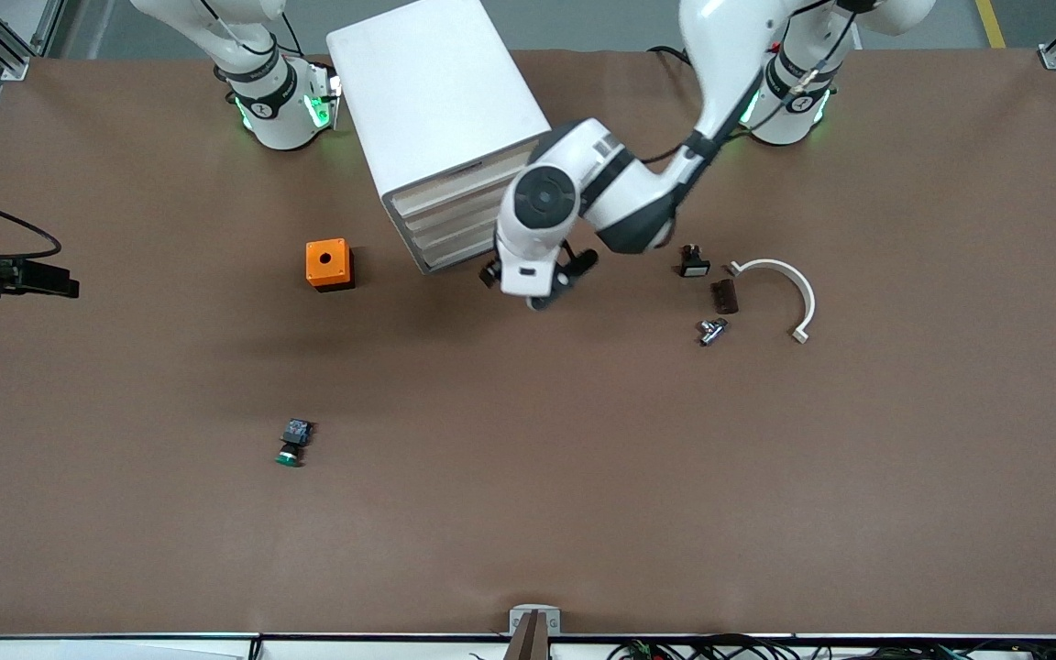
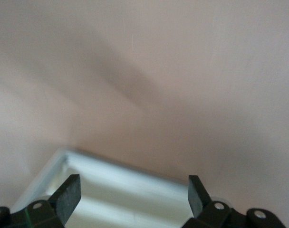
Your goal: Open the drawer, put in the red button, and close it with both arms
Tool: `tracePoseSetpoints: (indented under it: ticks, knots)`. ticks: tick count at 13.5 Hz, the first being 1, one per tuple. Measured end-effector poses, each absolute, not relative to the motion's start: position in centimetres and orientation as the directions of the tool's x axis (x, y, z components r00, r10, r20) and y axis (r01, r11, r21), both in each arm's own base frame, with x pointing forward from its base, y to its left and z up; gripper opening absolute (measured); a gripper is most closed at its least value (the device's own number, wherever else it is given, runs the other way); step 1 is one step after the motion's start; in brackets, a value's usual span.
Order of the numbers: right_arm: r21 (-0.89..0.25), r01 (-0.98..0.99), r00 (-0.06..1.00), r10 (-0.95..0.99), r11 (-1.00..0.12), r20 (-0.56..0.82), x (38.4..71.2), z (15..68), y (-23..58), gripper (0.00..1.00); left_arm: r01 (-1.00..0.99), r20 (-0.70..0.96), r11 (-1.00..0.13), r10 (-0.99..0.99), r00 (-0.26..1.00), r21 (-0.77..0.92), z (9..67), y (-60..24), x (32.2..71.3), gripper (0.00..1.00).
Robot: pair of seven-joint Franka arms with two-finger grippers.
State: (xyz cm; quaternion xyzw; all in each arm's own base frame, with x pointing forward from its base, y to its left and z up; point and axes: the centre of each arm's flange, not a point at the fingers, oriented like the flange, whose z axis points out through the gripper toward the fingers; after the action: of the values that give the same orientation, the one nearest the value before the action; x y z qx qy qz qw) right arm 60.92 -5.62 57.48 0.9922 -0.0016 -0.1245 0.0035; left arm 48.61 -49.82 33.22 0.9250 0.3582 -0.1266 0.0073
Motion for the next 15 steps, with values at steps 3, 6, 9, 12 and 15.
tracePoseSetpoints:
  ticks: [3, 6, 9, 12, 15]
  knots:
    - [0.001, -0.003, 0.955, -0.003, -1.000, -0.296, 60.0, 58.1, -5.5, 1.00, 0.656, -0.084, -0.750, 0.661, 0.745, -0.086, 37.6, -43.0, 53.7, 1.00]
    - [-0.001, -0.002, 0.959, -0.001, -1.000, -0.282, 58.7, 60.3, -5.2, 1.00, 0.585, -0.046, -0.804, 0.591, 0.805, -0.105, 42.7, -36.8, 56.1, 1.00]
    - [0.000, -0.002, 0.965, -0.002, -1.000, -0.262, 57.6, 62.1, -5.2, 1.00, 0.541, -0.051, -0.830, 0.551, 0.833, -0.136, 48.0, -28.0, 58.2, 1.00]
    - [0.001, -0.001, 0.972, -0.001, -1.000, -0.236, 57.1, 63.3, -5.0, 1.00, 0.479, -0.057, -0.868, 0.489, 0.870, -0.133, 53.3, -20.2, 58.4, 1.00]
    - [-0.004, 0.013, 0.974, 0.013, -1.000, -0.227, 57.0, 63.6, -4.3, 1.00, 0.427, -0.042, -0.897, 0.434, 0.900, -0.114, 56.7, -15.8, 57.8, 1.00]
